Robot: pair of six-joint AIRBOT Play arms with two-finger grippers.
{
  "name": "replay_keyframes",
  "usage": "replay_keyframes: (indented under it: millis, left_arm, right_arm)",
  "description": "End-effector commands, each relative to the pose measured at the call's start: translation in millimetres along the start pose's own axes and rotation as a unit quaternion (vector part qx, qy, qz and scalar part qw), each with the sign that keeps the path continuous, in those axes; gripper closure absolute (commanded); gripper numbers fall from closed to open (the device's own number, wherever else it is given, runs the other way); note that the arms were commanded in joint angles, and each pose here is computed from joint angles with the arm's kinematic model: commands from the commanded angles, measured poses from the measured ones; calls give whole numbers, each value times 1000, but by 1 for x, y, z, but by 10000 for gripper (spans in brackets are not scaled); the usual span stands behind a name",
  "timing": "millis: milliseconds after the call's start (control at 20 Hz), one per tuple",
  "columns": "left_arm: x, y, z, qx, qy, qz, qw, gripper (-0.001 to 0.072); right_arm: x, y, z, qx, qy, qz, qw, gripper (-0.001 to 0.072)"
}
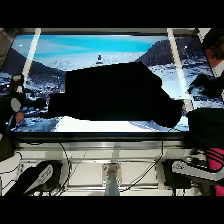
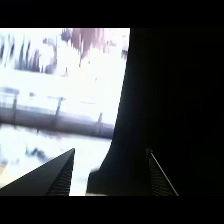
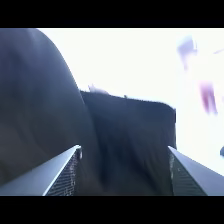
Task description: Fold the clothes and pants, and hang the long-sleeved shirts on hangers.
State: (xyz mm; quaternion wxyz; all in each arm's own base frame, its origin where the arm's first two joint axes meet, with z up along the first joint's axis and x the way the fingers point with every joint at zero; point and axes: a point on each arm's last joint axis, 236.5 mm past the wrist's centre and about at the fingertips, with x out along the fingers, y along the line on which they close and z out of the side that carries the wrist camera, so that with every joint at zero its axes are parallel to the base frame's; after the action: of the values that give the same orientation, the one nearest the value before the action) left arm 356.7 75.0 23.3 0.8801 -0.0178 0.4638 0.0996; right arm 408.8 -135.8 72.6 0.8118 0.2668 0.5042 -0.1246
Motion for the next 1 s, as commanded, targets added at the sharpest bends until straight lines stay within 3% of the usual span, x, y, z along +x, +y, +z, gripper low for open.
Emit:
replay_keyframes:
  millis: [0,150,250,450,500,600,950]
  left_arm:
    - [-24,-32,89,-117,-135,-88,980,201]
    - [-5,-63,108,-215,-131,-168,953,208]
    - [19,-83,107,-256,-101,-208,939,209]
    - [79,-121,92,-279,-6,-263,923,208]
    - [93,-128,87,-274,21,-269,923,207]
    - [116,-136,81,-270,59,-278,920,206]
    - [158,-111,79,-258,81,-253,929,208]
  right_arm:
    - [-39,19,92,32,-184,29,982,99]
    - [-22,20,93,71,-171,45,982,122]
    - [5,28,78,79,-120,69,987,235]
    - [55,70,29,53,35,175,982,234]
    - [62,78,15,54,82,198,975,216]
    - [75,82,0,50,147,215,964,91]
    - [78,85,24,38,124,217,967,79]
